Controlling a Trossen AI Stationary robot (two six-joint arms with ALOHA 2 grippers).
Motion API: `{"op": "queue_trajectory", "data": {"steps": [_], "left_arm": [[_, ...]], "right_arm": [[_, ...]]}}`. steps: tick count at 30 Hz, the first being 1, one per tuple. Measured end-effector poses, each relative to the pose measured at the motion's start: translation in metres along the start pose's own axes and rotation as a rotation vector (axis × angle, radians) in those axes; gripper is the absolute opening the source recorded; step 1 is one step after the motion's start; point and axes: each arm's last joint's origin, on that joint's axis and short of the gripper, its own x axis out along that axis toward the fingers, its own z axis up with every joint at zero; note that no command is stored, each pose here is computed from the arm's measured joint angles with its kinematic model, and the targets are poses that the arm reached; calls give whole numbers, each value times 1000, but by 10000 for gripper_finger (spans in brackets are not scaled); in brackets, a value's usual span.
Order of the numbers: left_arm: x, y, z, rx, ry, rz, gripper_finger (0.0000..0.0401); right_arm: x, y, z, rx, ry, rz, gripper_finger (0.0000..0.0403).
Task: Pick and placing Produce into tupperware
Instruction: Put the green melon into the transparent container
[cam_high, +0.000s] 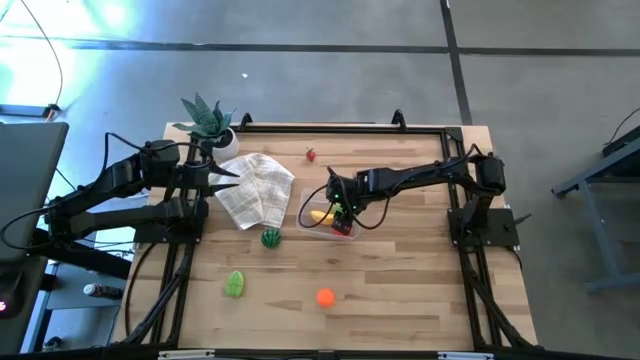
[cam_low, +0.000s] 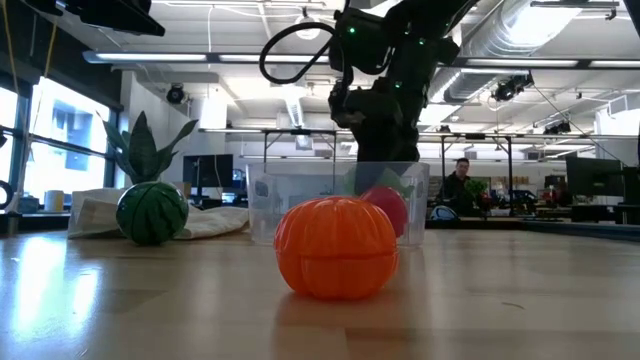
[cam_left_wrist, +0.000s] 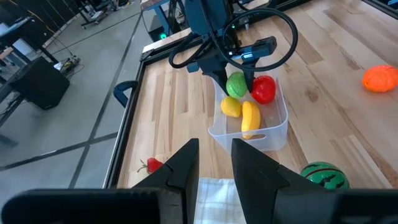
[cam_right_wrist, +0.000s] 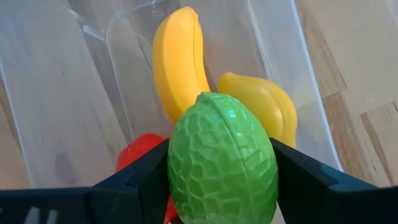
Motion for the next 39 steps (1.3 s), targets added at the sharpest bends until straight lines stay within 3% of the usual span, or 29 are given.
{"op": "queue_trajectory", "data": {"steps": [39], "left_arm": [[0,0,0,0,0,0,85]], "right_arm": [[14,5,0,-15,-5,9,240]]}}
